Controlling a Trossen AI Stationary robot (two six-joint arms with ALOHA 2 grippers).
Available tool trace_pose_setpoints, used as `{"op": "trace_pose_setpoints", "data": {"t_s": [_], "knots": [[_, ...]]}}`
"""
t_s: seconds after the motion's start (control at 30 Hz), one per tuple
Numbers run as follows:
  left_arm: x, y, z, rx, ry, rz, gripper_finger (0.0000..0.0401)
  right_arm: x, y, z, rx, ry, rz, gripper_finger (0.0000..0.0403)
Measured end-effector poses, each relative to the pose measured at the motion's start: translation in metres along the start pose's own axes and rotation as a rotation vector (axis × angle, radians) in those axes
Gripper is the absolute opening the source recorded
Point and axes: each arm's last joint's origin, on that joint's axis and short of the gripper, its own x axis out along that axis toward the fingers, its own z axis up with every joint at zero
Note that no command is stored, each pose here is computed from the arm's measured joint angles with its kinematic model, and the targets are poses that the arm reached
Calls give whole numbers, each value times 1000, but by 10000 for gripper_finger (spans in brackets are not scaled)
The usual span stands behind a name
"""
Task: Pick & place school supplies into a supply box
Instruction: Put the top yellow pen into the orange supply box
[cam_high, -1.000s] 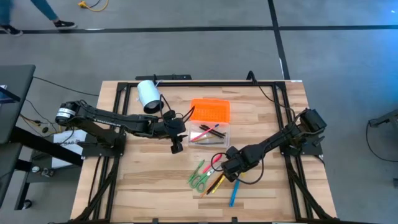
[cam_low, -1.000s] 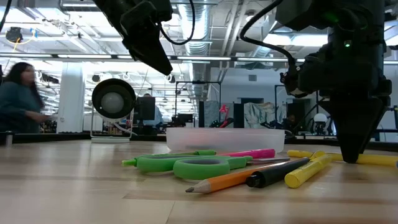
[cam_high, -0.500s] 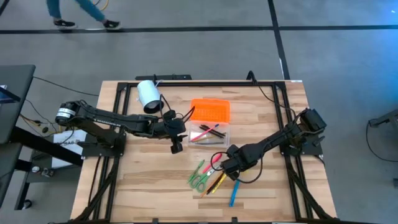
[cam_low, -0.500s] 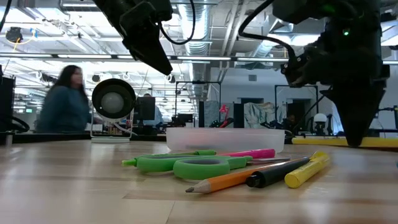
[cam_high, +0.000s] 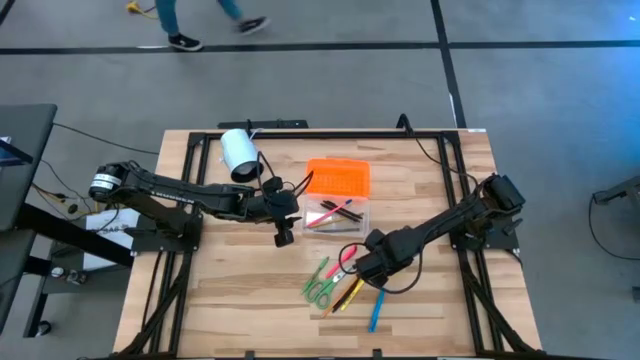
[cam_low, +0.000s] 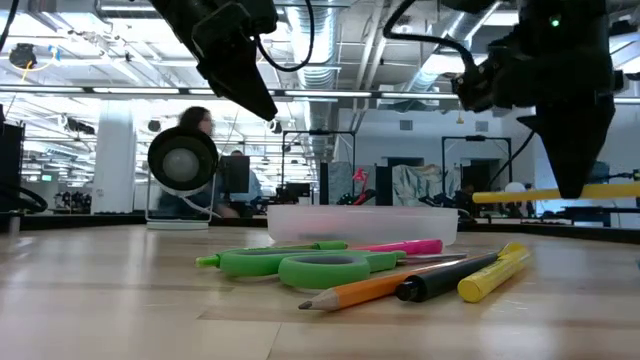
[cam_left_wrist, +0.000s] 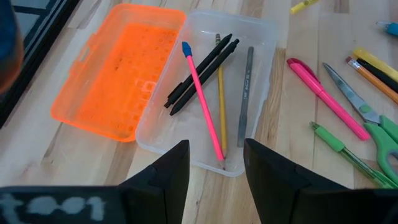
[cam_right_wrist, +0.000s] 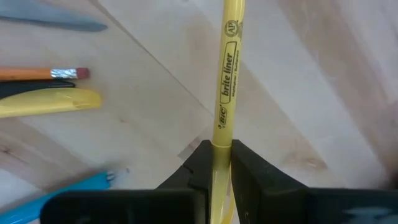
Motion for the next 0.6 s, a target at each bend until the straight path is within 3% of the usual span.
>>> {"op": "trace_pose_setpoints", "data": {"t_s": [0.33,0.6], "knots": [[0,0,1,-2,-7,-1,142,-24,-4,6,-3,-48,-66,25],[0,-1,4,-14,-45,-7,142,-37,-7,33,-83,-170,-51,24]]}}
